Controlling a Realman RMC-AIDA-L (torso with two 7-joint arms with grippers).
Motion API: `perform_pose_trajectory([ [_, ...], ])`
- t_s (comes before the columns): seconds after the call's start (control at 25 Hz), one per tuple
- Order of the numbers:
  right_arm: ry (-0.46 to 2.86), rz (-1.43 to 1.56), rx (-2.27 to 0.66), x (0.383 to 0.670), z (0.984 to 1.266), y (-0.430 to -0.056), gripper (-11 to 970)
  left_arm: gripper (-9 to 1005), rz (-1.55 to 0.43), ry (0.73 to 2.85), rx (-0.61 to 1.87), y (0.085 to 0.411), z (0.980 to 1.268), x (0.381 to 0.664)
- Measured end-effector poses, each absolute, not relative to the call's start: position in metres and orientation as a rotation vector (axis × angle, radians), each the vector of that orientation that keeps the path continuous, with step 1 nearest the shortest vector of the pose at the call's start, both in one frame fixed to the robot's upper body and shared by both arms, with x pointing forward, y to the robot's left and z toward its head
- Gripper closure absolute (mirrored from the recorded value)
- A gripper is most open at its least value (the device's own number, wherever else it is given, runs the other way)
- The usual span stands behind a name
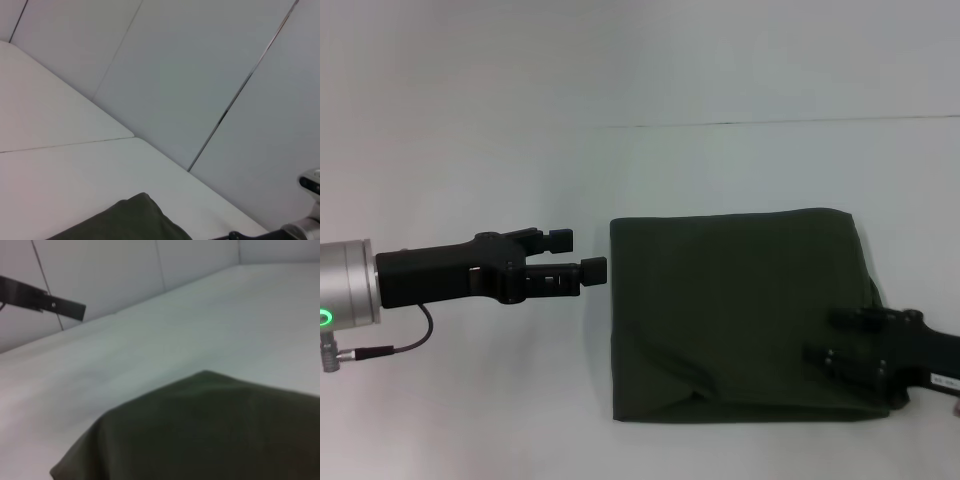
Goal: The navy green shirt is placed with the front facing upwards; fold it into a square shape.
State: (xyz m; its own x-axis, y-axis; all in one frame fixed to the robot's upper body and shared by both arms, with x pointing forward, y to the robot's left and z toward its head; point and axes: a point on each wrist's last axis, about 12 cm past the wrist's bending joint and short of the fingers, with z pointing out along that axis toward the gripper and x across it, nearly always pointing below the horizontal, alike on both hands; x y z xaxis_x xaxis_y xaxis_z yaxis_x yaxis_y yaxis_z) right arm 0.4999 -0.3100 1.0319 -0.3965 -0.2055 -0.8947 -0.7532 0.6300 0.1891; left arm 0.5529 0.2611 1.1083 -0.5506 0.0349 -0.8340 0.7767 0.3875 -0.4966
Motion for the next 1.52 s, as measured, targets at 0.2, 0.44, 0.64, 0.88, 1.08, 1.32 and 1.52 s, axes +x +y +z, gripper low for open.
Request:
perform_pose_trajectory([
  [0.2, 1.942, 0.72, -0.678, 0.482, 1.026, -0.327, 274, 30, -1.222, 1.883, 0.692, 0.26, 1.107, 0.554],
  [0.44, 1.982, 0.671, -0.607, 0.468, 1.02, -0.342, 274, 30, -1.23, 1.89, 0.677, 0.26, 1.104, 0.551],
  [0.64, 2.009, 0.625, -0.57, 0.466, 1.016, -0.349, 274, 31, -1.23, 1.893, 0.67, 0.261, 1.103, 0.55],
  [0.88, 1.832, 0.686, -0.56, 0.46, 1.036, -0.353, 274, 31, -1.195, 1.932, 0.608, 0.262, 1.099, 0.555],
  [1.08, 1.706, 0.719, -0.585, 0.457, 1.057, -0.356, 274, 33, -1.17, 2.083, 0.481, 0.255, 1.093, 0.568],
  [1.32, 1.695, 0.722, -0.595, 0.459, 1.06, -0.356, 273, 47, -1.177, 2.303, 0.319, 0.236, 1.079, 0.579],
  [1.52, 1.689, 0.723, -0.6, 0.461, 1.062, -0.355, 273, 59, -1.154, 2.399, 0.221, 0.225, 1.07, 0.586],
])
